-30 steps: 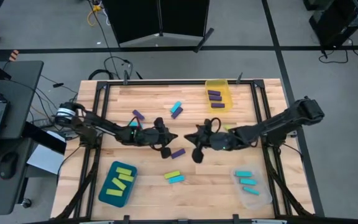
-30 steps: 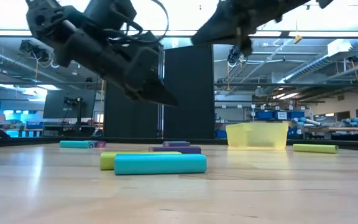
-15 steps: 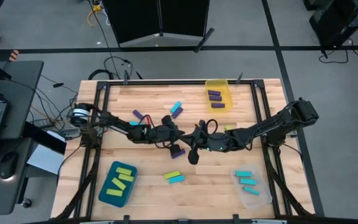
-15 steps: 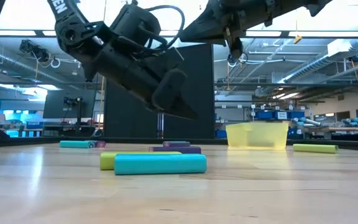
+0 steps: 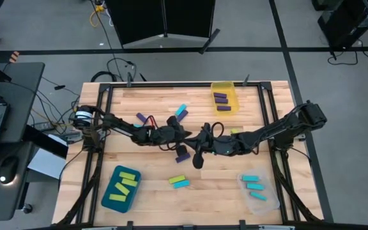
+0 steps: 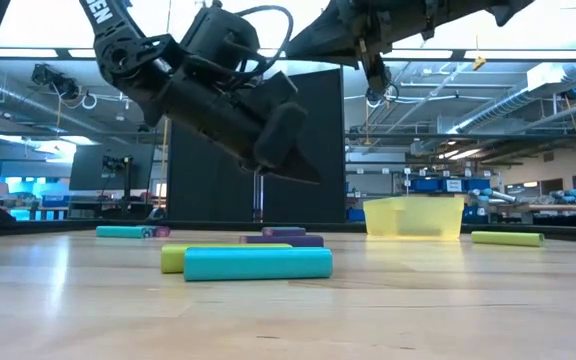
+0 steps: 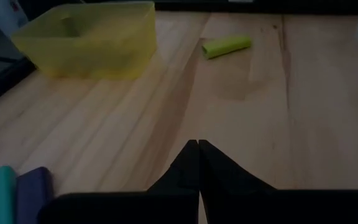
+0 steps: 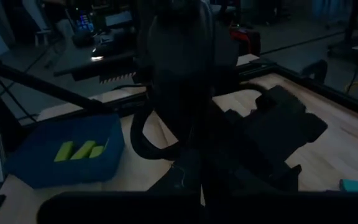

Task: Sort blocks
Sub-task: Put the violet block into the transparent yellow bin

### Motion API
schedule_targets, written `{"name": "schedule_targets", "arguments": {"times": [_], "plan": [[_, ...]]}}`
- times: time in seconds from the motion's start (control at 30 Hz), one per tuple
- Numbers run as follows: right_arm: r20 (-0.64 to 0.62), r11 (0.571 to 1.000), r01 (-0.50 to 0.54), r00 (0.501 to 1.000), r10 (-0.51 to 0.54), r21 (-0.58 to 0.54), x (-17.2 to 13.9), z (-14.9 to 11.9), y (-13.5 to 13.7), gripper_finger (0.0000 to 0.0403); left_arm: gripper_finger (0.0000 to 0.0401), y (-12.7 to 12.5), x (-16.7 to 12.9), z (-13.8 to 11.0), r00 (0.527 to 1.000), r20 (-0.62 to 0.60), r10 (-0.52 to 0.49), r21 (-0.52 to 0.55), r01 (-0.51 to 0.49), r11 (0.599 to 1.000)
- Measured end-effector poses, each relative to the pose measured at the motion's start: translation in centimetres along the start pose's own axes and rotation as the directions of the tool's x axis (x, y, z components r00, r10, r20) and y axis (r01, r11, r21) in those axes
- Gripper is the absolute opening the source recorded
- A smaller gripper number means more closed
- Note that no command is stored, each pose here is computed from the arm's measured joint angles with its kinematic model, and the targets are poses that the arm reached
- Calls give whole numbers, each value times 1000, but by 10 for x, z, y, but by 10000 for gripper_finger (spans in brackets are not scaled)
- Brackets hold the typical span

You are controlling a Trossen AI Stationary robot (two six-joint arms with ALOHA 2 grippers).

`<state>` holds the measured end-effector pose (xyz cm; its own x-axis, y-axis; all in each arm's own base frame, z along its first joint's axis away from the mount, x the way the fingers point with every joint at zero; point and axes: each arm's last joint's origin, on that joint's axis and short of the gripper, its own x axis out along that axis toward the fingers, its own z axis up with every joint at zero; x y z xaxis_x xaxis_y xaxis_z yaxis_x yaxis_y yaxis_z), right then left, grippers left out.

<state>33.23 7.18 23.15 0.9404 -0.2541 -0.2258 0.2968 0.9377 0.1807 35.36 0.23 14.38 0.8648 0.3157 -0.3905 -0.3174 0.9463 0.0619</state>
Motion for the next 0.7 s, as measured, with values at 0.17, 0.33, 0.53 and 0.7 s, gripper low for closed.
{"name": "schedule_targets", "arguments": {"times": [0.17, 0.33, 0.53, 0.7], "plan": [[-6, 1000, -5, 1000, 5, 3, 6, -7, 1, 11, 5, -2, 3, 11, 1000, 31, -7, -5, 8, 1000], [-3, 1000, -5, 1000, 5, 3, 8, -9, 1, 11, 5, -3, 4, 20, 998, 57, -10, 7, 9, 1000], [-38, 1000, -3, 999, 2, -15, 9, -13, 0, 18, 5, -4, 5, 23, 997, 74, -17, 26, 15, 1000], [-69, 999, 8, 998, -10, -33, 5, -12, -1, 40, 5, -3, 4, 24, 997, 81, -16, 45, 13, 999]]}}
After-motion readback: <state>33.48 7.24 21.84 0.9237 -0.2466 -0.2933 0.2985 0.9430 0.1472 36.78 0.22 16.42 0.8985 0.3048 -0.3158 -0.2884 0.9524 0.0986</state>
